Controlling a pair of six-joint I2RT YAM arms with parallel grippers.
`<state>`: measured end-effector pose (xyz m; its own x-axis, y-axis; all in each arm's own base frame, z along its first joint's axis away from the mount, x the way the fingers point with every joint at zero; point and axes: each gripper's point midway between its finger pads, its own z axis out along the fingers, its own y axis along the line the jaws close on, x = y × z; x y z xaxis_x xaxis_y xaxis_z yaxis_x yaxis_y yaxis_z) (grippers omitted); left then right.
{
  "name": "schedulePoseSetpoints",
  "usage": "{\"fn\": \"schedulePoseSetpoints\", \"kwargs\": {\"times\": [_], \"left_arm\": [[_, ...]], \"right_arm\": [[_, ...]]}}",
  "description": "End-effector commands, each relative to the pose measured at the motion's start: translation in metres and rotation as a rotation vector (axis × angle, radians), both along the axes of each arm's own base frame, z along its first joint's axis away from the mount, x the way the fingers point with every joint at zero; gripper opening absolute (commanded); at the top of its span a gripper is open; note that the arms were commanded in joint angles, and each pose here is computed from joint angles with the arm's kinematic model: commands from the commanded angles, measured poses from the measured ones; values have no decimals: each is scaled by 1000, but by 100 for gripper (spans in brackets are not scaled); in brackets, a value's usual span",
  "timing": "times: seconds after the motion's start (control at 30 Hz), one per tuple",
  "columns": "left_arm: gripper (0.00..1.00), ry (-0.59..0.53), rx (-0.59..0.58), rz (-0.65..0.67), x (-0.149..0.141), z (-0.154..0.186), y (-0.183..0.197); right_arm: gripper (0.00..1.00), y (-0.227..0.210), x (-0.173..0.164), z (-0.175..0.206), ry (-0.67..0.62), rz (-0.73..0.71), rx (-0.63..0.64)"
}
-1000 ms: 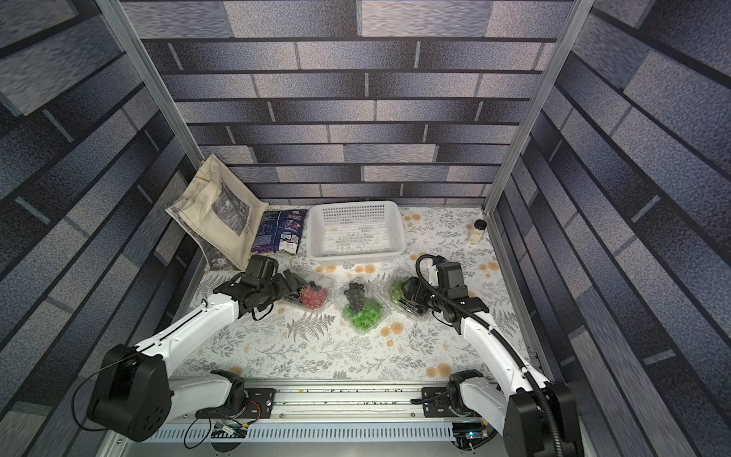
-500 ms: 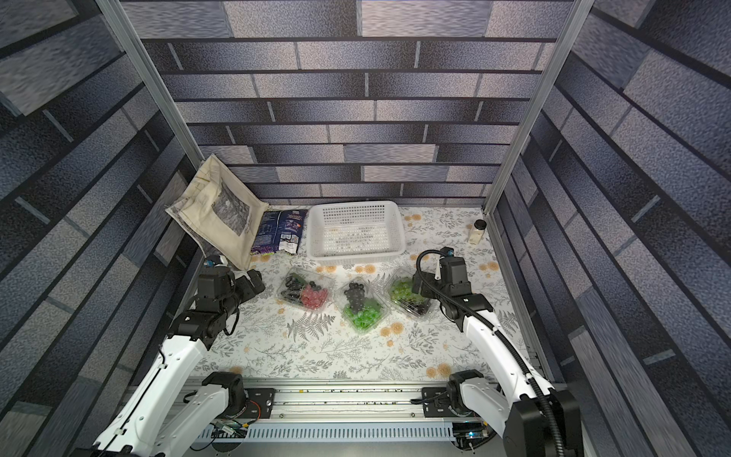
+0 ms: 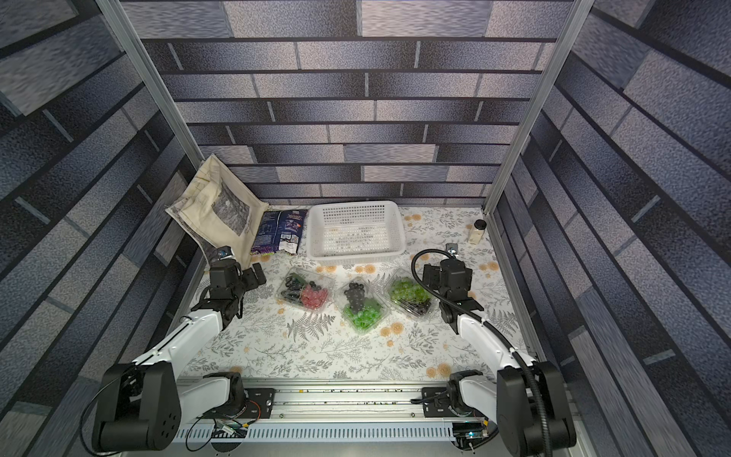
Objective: Pack grapes into containers
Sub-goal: Reset both arms
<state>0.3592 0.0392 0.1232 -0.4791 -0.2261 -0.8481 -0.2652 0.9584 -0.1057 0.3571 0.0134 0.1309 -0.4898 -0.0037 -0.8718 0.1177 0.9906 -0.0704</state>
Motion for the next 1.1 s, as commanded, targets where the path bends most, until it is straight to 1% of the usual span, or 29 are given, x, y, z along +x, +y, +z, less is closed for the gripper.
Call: {"fn": "schedulePoseSetpoints", "kwargs": {"times": [0.0,0.17,0.2,0.23,0.3,0.37,0.43,0.53,0.6,0.67,0.73,0.87,0.97,1.07], "left_arm": [[100,-109,74,-50,23,10,2],[100,-122,77,-109,38,-7,-1],[100,-130,82,-118,39,-9,-2],[100,-145,87,-126,39,-11,-3],[100,-156,78,-122,39,-15,-1],[100,-172,67,-142,39,-19,-3],[100,-195,67,-164,37,-24,-7],[100,-244,73,-158,35,-28,-6],[100,-219,64,-157,33,-30,-5],[100,-229,67,-165,36,-28,-6],[100,-206,61,-172,37,-31,-7],[100,-202,64,-184,39,-31,-9],[100,-182,66,-187,41,-32,-10],[100,-182,71,-182,41,-32,-9]], "right_arm": [[100,-7,18,7,-94,-11,-64],[100,-10,30,-18,-119,-3,-58],[100,-11,32,-18,-128,-4,-63],[100,-11,33,-19,-126,-2,-44],[100,-13,35,-21,-167,4,3],[100,-16,37,-31,-185,-2,29],[100,-17,33,-36,-199,4,37],[100,-17,32,-36,-206,6,40],[100,-18,30,-36,-215,1,42],[100,-16,31,-36,-214,15,43],[100,-10,32,-36,-209,51,44],[100,-9,32,-36,-212,58,45],[100,-16,33,-37,-197,14,40],[100,-19,31,-35,-213,-6,37]]}}
